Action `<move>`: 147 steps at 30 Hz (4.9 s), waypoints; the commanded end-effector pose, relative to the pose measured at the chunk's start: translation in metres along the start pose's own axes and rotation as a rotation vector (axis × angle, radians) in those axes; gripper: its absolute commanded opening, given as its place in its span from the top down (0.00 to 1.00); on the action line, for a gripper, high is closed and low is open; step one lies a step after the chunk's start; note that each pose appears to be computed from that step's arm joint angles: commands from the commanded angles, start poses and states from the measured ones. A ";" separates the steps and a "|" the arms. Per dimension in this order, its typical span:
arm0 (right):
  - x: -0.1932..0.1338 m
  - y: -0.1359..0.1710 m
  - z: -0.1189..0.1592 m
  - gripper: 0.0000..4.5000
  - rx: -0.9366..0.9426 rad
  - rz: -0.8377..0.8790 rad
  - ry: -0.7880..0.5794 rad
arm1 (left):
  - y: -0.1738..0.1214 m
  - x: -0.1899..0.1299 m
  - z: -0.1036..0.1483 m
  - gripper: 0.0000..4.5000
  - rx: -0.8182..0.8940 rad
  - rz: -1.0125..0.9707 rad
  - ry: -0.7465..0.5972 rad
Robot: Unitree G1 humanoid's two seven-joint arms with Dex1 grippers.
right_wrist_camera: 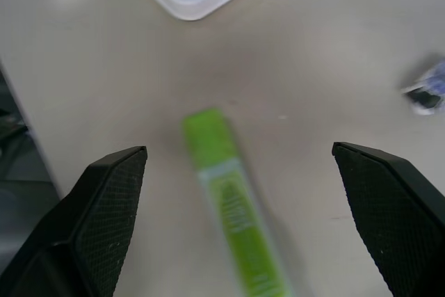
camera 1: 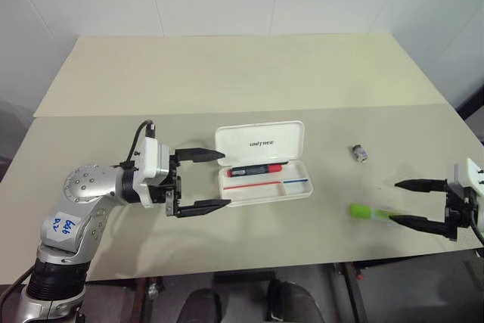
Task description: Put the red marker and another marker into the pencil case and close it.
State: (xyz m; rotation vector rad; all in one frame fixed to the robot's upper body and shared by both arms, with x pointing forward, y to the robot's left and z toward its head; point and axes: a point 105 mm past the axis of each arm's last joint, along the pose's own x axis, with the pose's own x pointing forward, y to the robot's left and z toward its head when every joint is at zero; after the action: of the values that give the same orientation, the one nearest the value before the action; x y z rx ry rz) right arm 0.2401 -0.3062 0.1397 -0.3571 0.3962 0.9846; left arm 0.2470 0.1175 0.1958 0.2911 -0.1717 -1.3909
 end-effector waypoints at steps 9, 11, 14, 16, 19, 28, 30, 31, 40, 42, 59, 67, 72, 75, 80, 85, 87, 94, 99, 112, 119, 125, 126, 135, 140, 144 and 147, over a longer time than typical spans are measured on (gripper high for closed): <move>0.001 0.004 -0.008 0.00 -0.046 0.034 0.027 | -0.004 0.002 0.009 0.00 0.031 -0.048 -0.004; 0.007 -0.003 -0.011 0.00 -0.052 0.037 0.029 | -0.003 0.001 0.010 0.00 0.036 -0.051 0.003; 0.014 -0.012 -0.015 0.00 -0.056 0.037 0.035 | -0.003 -0.004 0.010 0.00 0.039 -0.052 0.022; 0.019 -0.018 -0.019 0.00 -0.055 0.038 0.040 | -0.002 -0.009 0.010 0.00 0.039 -0.048 0.035; 0.026 -0.021 -0.027 0.00 -0.039 0.063 0.057 | -0.002 -0.017 0.009 0.00 0.042 -0.043 0.064; 0.031 -0.008 -0.058 0.00 -0.004 0.146 0.133 | 0.004 -0.048 0.000 0.00 0.037 0.007 0.166; 0.028 -0.006 -0.065 0.04 0.001 0.147 0.153 | 0.003 -0.052 -0.001 0.00 0.037 0.016 0.174; 0.028 -0.006 -0.067 0.08 0.002 0.144 0.158 | 0.003 -0.053 -0.001 0.00 0.037 0.019 0.176; 0.031 -0.012 -0.066 0.74 -0.080 0.089 0.100 | 0.003 -0.057 -0.003 0.00 0.051 0.024 0.193; 0.035 -0.012 -0.063 0.76 -0.102 0.089 0.087 | 0.004 -0.056 -0.004 0.00 0.058 0.021 0.191; 0.084 -0.003 0.069 0.76 -0.586 0.313 -0.140 | 0.019 -0.071 -0.025 0.00 0.120 0.100 0.213; 0.135 0.038 0.114 0.76 -0.645 0.525 -0.274 | 0.015 -0.067 -0.027 0.00 0.123 0.110 0.208; 0.168 0.050 0.123 0.76 -0.671 0.592 -0.312 | 0.013 -0.065 -0.027 0.00 0.122 0.120 0.203; 0.181 0.053 0.131 0.76 -0.676 0.600 -0.335 | 0.012 -0.064 -0.027 0.00 0.121 0.127 0.202; 0.205 0.064 0.137 0.76 -0.683 0.647 -0.318 | 0.010 -0.062 -0.026 0.00 0.117 0.140 0.197; 0.221 0.067 0.133 0.76 -0.674 0.662 -0.266 | 0.009 -0.060 -0.027 0.00 0.114 0.150 0.189; 0.225 0.067 0.130 0.76 -0.677 0.664 -0.244 | 0.009 -0.059 -0.027 0.00 0.113 0.154 0.185; 0.233 0.055 0.128 0.76 -0.654 0.616 -0.167 | 0.009 -0.057 -0.027 0.00 0.113 0.163 0.182; 0.238 0.055 0.141 0.44 -0.653 0.587 -0.186 | 0.011 -0.057 -0.026 0.00 0.117 0.170 0.179; 0.224 0.068 0.169 0.01 -0.611 0.609 -0.269 | 0.013 -0.056 -0.027 0.00 0.120 0.174 0.169; 0.185 0.066 0.179 0.01 -0.504 0.605 -0.343 | 0.012 -0.052 -0.028 0.00 0.119 0.165 0.161; 0.147 0.037 0.168 0.01 -0.379 0.501 -0.325 | 0.011 -0.048 -0.027 0.00 0.113 0.158 0.152; 0.138 0.022 0.162 0.01 -0.353 0.440 -0.303 | 0.011 -0.046 -0.027 0.00 0.108 0.154 0.147; 0.088 -0.091 0.117 0.01 -0.100 -0.170 -0.206 | 0.010 -0.024 -0.014 0.00 0.091 0.133 0.067; 0.071 -0.129 0.082 0.01 0.024 -0.488 -0.170 | 0.009 -0.019 -0.015 0.00 0.083 0.134 0.052; 0.074 -0.130 0.065 0.01 0.110 -0.587 -0.185 | 0.009 -0.016 -0.015 0.00 0.078 0.135 0.037; 0.089 -0.115 0.047 0.01 0.193 -0.600 -0.202 | 0.009 -0.011 -0.015 0.00 0.078 0.131 0.026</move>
State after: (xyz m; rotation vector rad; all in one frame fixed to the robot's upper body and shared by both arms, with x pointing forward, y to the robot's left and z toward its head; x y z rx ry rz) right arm 0.3909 -0.2802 0.1434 -0.2121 0.2209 0.4117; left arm 0.2602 0.1369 0.1766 0.3480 -0.1770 -1.2417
